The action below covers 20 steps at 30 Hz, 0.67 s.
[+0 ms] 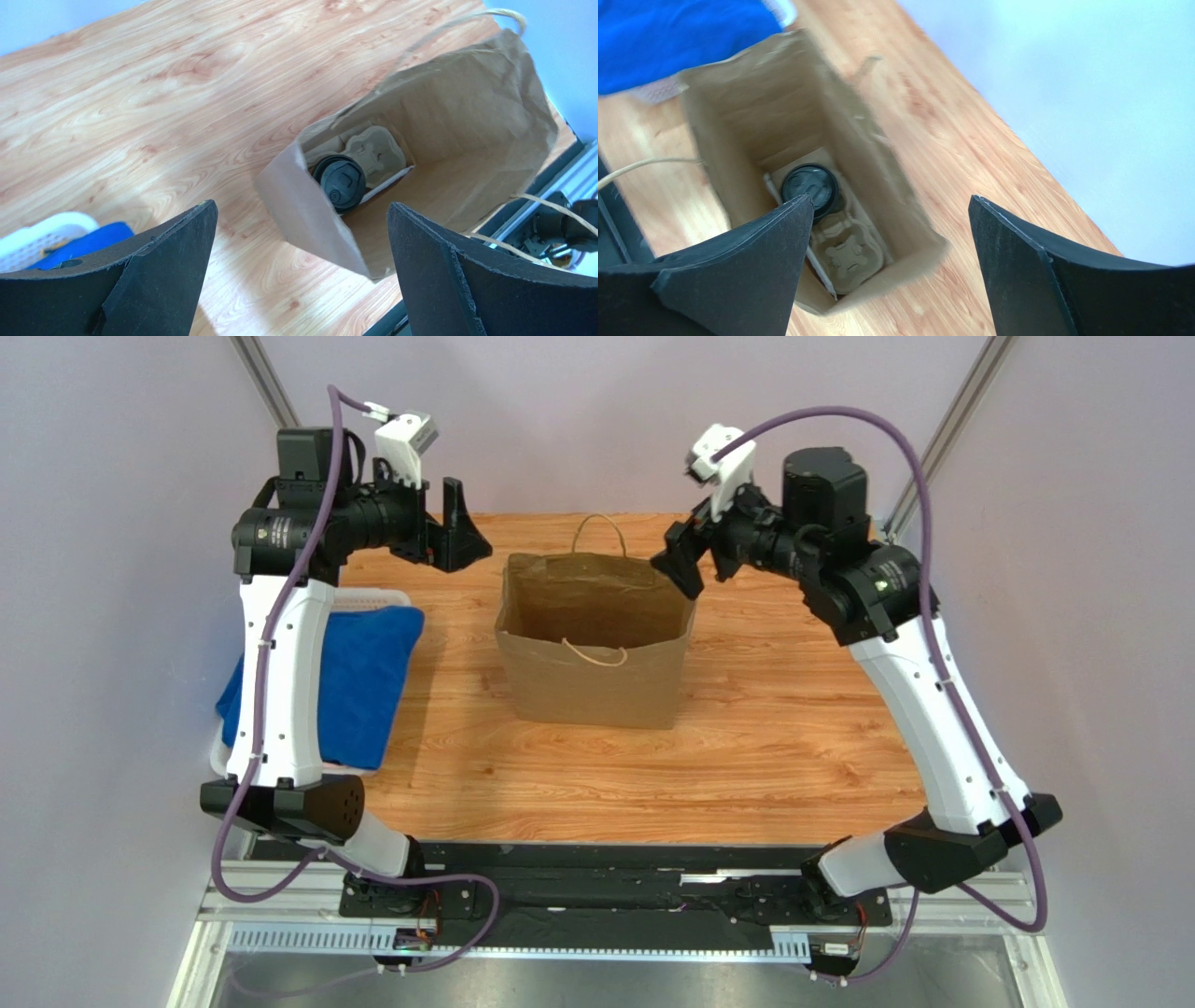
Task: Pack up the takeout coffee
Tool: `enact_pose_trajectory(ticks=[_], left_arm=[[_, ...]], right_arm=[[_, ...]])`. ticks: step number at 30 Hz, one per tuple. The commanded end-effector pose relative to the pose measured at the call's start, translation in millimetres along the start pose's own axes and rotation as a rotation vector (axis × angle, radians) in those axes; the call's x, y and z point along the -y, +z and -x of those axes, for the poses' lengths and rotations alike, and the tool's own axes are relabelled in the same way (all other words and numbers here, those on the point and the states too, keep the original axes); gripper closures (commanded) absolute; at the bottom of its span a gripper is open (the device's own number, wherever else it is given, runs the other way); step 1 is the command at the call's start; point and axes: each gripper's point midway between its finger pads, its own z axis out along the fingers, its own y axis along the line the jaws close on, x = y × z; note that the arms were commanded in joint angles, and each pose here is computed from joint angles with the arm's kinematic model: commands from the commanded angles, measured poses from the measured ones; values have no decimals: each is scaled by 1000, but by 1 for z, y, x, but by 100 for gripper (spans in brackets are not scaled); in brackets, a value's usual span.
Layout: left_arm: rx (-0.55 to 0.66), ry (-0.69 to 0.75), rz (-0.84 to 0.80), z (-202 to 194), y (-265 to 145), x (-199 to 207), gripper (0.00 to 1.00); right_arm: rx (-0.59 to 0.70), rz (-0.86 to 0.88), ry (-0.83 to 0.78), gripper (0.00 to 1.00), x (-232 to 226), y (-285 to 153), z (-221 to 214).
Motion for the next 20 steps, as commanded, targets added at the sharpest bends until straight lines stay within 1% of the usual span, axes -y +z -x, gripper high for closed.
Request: enact_pose_trajectory(ticks=[1,2,3,4,5,6,7,8,9,10,11,12,14,15,16,17,20], left_arm=[[-24,-90,58,-5,-8,-21,1],[-40,-101,78,-9,-8,-25,1],[-65,-111,96,-17,-6,-30,1],[-88,-117,140,-23,-6,-38,1],[-131,-143,151,-36,-4,-41,1],[-149,-162,176,-44,-7,-50,1],[-166,-171,196,-51,-8,-55,1],[-207,-184,197,-68,-3,-58,1],[-208,-173,208,-72,-8,-56,1],[-214,-167,226,-79,-8,-59,1],[-241,-167,232,-94,-4,-63,1],[-229,-154,241,-97,-10,-59,1],[-248,-155,255,-113,-13,-59,1],[-255,-157,255,-119,-13,-58,1],[-263,-162,256,-125,-13,-57,1],[-274,-169,259,-132,-14,-55,1],[-261,-171,279,-140,-18,-54,1]], right_arm=[[94,-199,172,10,46,-46,20],[65,-244,223,10,61,-50,2],[66,-266,249,10,64,-60,-2],[44,-292,290,9,69,-62,-16],[-10,-333,330,9,79,-65,-45],[-39,-355,351,9,82,-68,-62],[-40,-388,365,9,83,-79,-69],[-58,-426,391,8,91,-88,-84],[-110,-428,429,8,88,-86,-112],[-106,-449,429,8,86,-97,-116],[-124,-477,452,8,88,-103,-130],[-156,-479,477,7,83,-104,-149],[-160,-493,478,6,74,-114,-159],[-191,-488,494,6,68,-112,-175],[-194,-479,499,5,63,-113,-179],[-184,-477,499,2,57,-117,-179],[-206,-456,526,0,44,-116,-196]])
